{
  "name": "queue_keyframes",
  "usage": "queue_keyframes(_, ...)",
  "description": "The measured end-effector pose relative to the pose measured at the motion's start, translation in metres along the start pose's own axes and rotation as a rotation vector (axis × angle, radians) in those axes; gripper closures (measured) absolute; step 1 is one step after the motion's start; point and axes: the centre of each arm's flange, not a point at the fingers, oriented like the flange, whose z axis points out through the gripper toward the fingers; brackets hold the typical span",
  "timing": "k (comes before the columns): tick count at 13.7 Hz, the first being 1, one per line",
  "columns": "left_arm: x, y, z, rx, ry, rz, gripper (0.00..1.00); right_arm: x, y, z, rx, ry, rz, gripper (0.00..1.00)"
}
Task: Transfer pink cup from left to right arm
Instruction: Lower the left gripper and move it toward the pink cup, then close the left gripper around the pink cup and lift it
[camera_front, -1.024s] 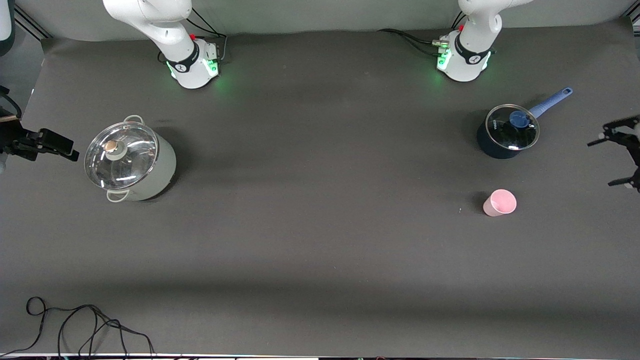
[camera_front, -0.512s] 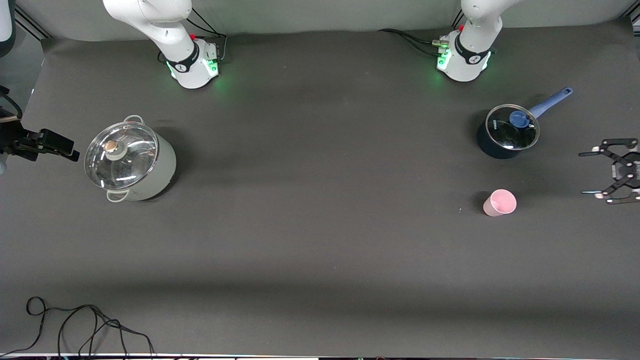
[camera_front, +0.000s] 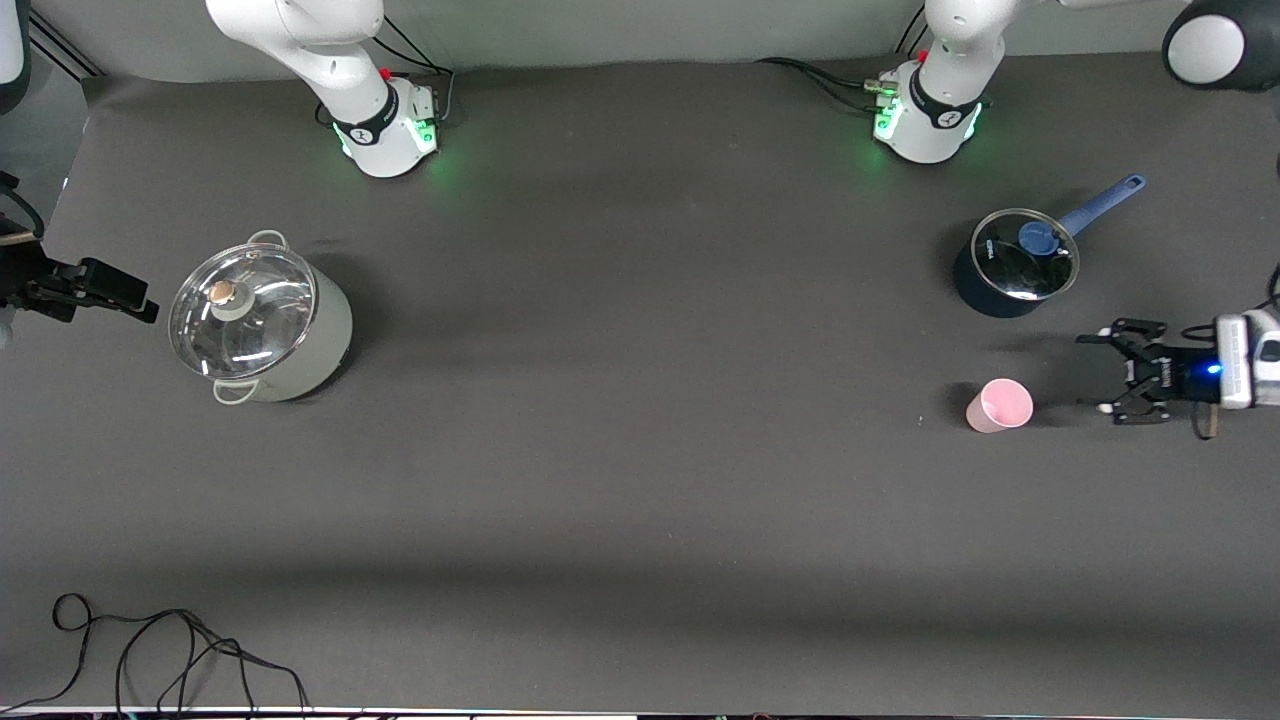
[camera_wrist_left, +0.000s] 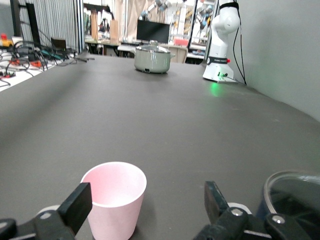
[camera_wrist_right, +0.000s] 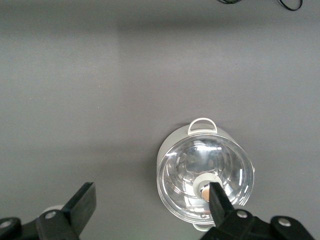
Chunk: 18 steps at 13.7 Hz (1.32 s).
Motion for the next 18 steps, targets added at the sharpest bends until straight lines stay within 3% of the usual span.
queue_keyframes(4, -0.046, -0.002, 0.011, 0.059, 0.014, 0.036, 0.0, 0.0, 0.0, 0.0, 0.0, -0.001, 0.0, 0.0)
queue_keyframes(9, -0.059, -0.01, 0.009, 0.159, 0.046, 0.04, 0.0, 0.0, 0.0, 0.0, 0.0, -0.002, 0.0, 0.0)
queue_keyframes(14, -0.085, -0.013, 0.034, 0.186, 0.115, 0.066, 0.0, 0.0, 0.0, 0.001, 0.0, -0.003, 0.0, 0.0)
queue_keyframes(18, -0.083, -0.022, 0.052, 0.171, 0.139, 0.123, 0.0, 0.0, 0.0, 0.001, 0.0, -0.004, 0.0, 0.0)
